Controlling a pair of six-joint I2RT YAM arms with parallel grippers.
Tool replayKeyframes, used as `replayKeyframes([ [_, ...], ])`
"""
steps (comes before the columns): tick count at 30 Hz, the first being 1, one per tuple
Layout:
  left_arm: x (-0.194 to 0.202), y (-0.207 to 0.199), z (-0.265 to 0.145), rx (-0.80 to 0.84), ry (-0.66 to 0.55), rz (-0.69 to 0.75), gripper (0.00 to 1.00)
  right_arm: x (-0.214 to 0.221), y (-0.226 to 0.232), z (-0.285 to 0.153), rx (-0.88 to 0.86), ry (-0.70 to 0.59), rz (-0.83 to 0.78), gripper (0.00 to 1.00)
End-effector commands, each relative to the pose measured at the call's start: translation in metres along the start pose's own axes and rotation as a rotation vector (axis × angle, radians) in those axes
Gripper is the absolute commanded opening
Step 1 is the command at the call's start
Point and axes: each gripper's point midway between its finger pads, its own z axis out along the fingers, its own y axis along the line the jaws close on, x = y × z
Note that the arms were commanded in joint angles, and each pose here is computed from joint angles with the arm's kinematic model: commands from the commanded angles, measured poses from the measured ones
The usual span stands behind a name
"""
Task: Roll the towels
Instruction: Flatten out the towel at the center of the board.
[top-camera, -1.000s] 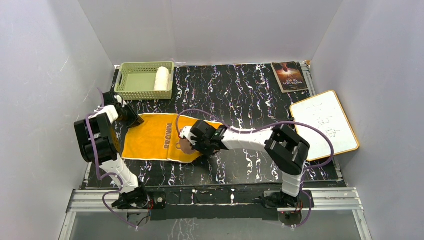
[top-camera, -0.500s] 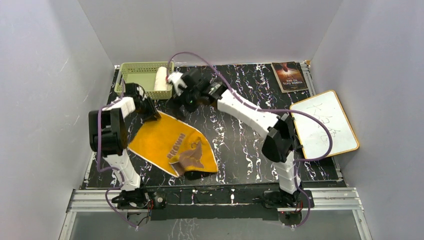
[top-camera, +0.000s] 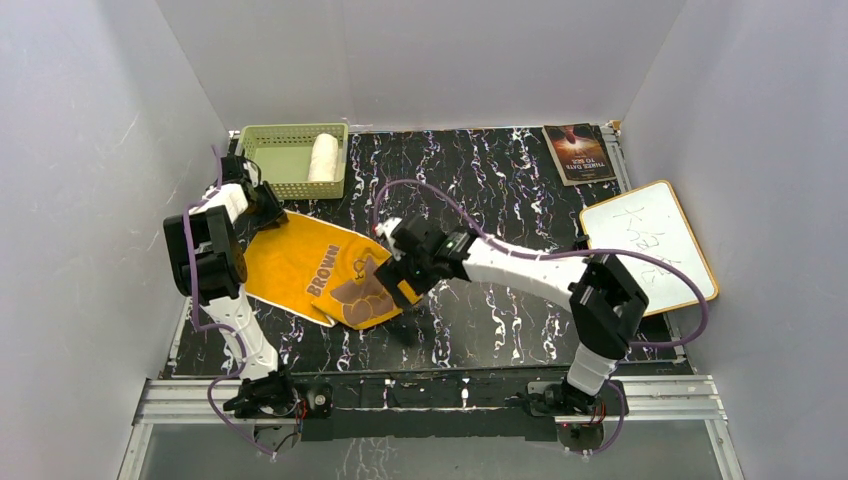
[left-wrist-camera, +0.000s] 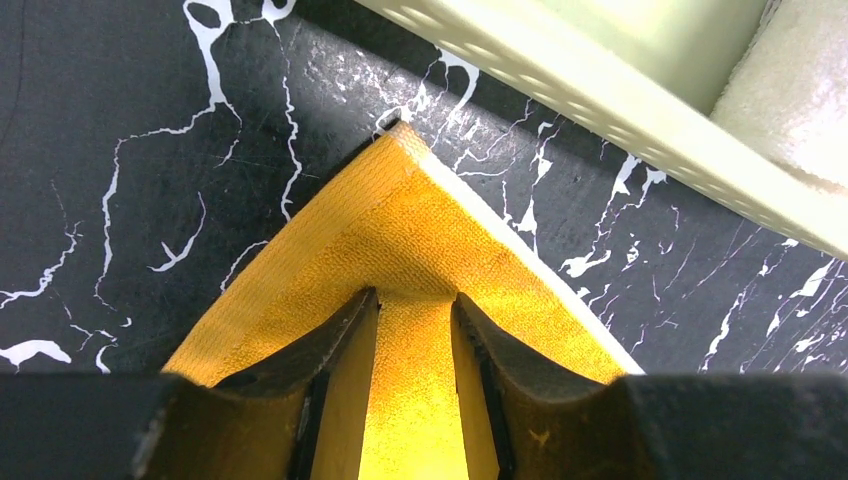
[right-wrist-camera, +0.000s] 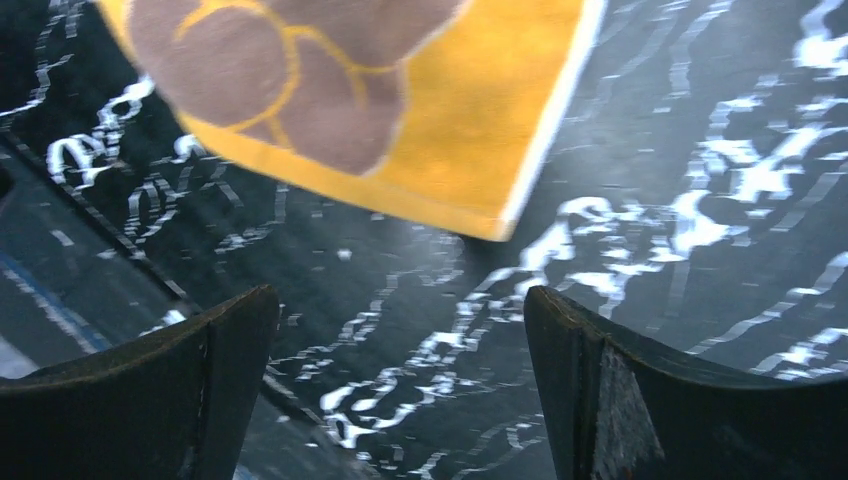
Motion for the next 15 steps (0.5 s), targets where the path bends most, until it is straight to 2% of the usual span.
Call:
replayKeyframes([
  [1, 0.059, 0.043, 0.013, -0.158, 0.186, 0.012, 0.34, -0.027, 0.023, 0.012, 0.015, -0.12, 0.142, 0.9],
  [4, 0.06, 0.042, 0.011, -0.154, 0.188, 0.016, 0.34, -0.026, 0.0, 0.026, 0.122, -0.141, 0.232, 0.82],
  [8, 0.06, 0.04, 0.005, -0.147, 0.18, 0.028, 0.34, -0.021, -0.026, 0.036, 0.168, -0.166, 0.333, 0.67],
  [15, 0.062, 0.036, 0.006, -0.122, 0.187, 0.026, 0.34, -0.005, -0.038, 0.058, 0.159, -0.088, 0.334, 0.63],
])
